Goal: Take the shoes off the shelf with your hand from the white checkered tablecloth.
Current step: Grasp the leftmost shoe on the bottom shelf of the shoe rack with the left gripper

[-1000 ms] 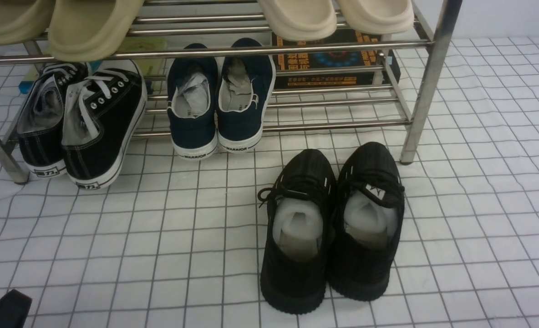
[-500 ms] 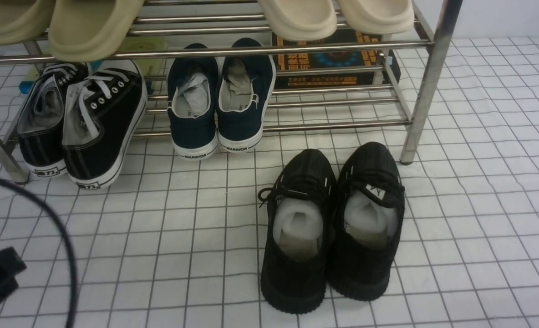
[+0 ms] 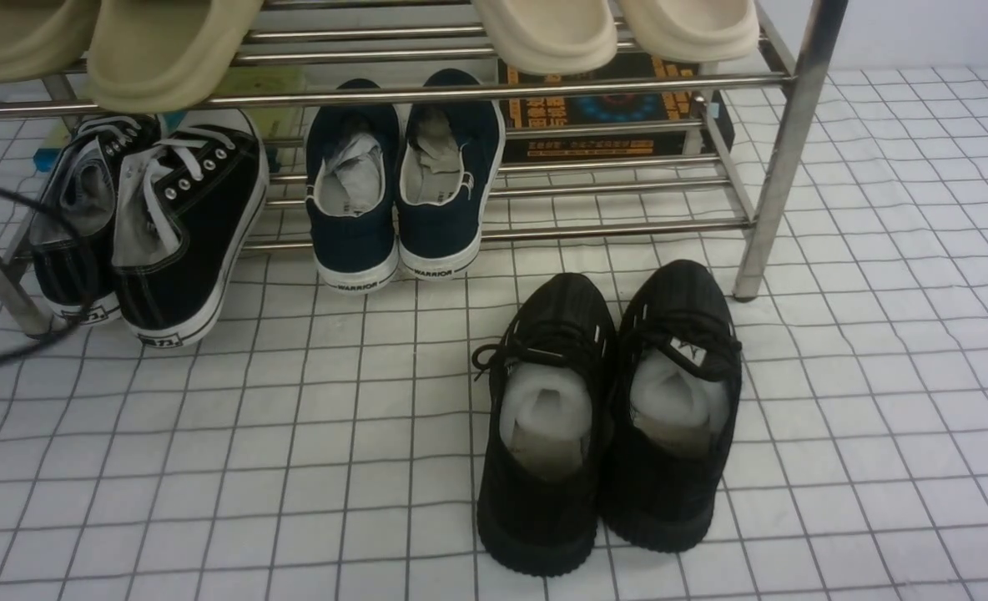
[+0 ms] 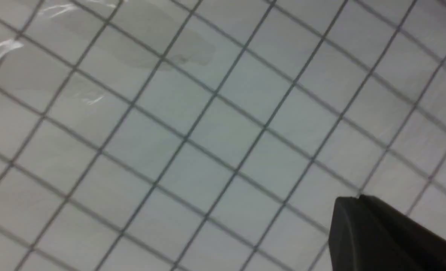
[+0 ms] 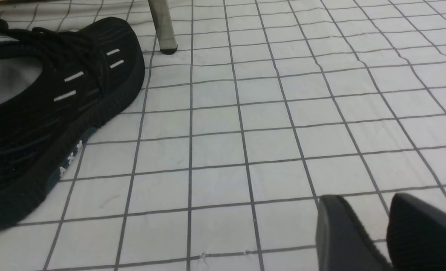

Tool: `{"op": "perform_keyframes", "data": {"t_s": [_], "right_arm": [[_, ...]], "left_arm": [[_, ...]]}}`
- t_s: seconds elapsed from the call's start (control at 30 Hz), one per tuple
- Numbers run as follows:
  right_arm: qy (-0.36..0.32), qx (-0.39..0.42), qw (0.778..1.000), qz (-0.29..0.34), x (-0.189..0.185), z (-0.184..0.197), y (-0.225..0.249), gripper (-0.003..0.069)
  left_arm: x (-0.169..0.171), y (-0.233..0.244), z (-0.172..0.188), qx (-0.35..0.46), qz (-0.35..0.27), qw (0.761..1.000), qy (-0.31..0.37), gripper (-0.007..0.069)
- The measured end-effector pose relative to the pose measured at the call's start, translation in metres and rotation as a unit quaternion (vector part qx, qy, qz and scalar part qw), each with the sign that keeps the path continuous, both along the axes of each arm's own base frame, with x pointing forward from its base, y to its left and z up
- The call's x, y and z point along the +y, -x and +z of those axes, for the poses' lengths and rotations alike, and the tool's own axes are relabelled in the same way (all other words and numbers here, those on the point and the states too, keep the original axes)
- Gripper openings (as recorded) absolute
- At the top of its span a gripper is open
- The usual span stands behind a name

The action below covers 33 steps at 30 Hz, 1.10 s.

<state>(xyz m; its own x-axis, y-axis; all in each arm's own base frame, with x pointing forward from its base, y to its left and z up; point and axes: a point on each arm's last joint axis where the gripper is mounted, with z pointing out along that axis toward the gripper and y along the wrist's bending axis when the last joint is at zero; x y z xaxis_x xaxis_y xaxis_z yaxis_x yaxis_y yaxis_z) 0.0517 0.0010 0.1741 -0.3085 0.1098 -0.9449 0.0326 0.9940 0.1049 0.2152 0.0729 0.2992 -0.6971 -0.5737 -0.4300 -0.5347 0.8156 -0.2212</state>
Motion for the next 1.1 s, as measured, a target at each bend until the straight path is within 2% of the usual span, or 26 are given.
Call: {"op": "perform_keyframes", "data": {"t_s": [0.2, 0.33, 0.43, 0.47, 0.57, 0.7, 0.83, 1.1], "right_arm": [[0.0, 0.0, 1.0, 0.0, 0.0, 0.0, 0.0, 0.0221], [0.0, 0.0, 1.0, 0.0, 0.0, 0.0, 0.0, 0.0221], [0.0, 0.0, 1.0, 0.0, 0.0, 0.0, 0.0, 0.0225], [0.0, 0.0, 1.0, 0.0, 0.0, 0.0, 0.0, 0.0226], [0.0, 0.0, 1.0, 0.0, 0.0, 0.0, 0.0, 0.023], [0.0, 0.0, 1.0, 0.0, 0.0, 0.0, 0.0, 0.0235], [0.0, 0.0, 1.0, 0.0, 0.0, 0.0, 0.0, 0.0238], [0.0, 0.0, 1.0, 0.0, 0.0, 0.0, 0.0, 0.0239]], "left_arm": [[0.015, -0.044, 0.032, -0.106, -0.006, 0.989, 0.103, 0.0034], [0.01, -0.066, 0.038, -0.126, -0.033, 0.984, 0.123, 0.0083], [0.004, -0.088, 0.037, -0.13, -0.059, 0.982, 0.121, 0.0179], [0.003, -0.097, 0.036, -0.135, -0.063, 0.983, 0.111, 0.0232], [0.007, -0.109, 0.029, -0.135, -0.062, 0.985, 0.092, 0.0342], [0.015, -0.121, 0.015, -0.136, -0.05, 0.987, 0.073, 0.0427], [0.019, -0.129, 0.004, -0.13, -0.043, 0.988, 0.073, 0.045], [0.024, -0.144, -0.023, -0.105, -0.031, 0.99, 0.093, 0.045]]}}
